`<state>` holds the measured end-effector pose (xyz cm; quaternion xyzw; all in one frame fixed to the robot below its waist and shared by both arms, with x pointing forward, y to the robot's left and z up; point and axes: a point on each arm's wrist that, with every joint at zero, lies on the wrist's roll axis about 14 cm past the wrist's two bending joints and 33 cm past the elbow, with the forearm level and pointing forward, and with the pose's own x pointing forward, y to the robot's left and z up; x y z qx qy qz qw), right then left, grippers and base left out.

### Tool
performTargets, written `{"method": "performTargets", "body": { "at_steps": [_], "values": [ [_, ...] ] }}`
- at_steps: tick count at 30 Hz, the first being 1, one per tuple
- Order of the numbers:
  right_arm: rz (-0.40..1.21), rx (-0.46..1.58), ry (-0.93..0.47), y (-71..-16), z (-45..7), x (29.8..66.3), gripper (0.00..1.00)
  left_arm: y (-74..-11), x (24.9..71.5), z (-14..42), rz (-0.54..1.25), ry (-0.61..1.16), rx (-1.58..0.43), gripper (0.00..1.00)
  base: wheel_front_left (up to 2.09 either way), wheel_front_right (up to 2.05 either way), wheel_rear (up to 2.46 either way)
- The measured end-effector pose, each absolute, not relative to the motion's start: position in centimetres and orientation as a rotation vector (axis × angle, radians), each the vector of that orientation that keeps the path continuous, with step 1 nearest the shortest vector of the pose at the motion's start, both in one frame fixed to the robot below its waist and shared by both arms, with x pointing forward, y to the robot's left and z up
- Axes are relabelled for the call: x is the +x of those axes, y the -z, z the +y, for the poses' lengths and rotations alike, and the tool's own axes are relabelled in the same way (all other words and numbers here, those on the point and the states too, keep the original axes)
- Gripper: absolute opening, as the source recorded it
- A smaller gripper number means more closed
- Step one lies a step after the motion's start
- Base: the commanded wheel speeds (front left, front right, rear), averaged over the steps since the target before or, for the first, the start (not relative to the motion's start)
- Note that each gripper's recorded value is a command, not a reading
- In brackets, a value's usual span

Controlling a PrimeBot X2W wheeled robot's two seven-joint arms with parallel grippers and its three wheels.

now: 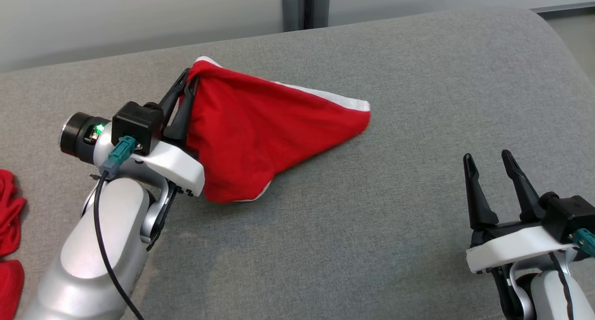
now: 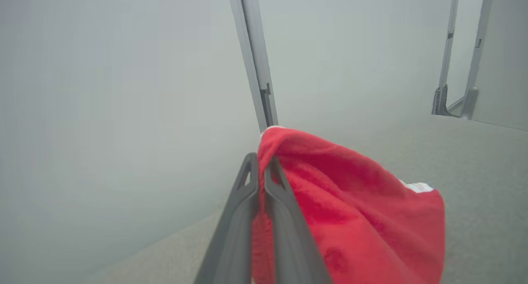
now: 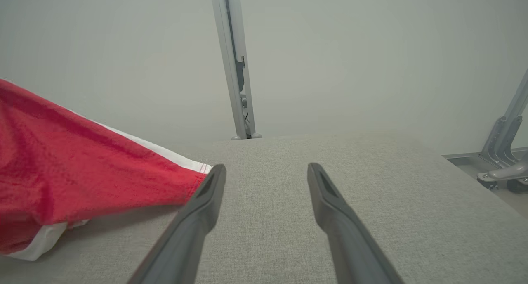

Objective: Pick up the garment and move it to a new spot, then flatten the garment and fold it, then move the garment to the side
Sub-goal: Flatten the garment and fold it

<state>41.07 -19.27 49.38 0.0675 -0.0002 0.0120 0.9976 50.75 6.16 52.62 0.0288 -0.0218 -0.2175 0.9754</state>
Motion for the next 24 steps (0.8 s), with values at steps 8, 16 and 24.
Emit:
{"method": "performTargets", "body": {
  "at_steps": [8, 16, 24],
  "values": [
    [-0.013, 0.148, -0.027, -49.5, -19.1, 41.4, 1.00, -51.6, 47.6, 7.7, -0.119, 0.398, 0.177, 0.00, 0.00, 0.00, 0.00],
    [0.016, 0.165, -0.063, -48.4, -17.7, 42.0, 1.00, -42.3, 39.8, 6.4, 0.135, 0.480, 0.190, 0.00, 0.00, 0.00, 0.00],
    [0.008, 0.171, -0.088, -48.7, -16.8, 42.7, 1.00, -42.1, 38.4, 7.3, 0.172, 0.398, 0.086, 1.00, 0.00, 0.00, 0.00]
  ]
}}
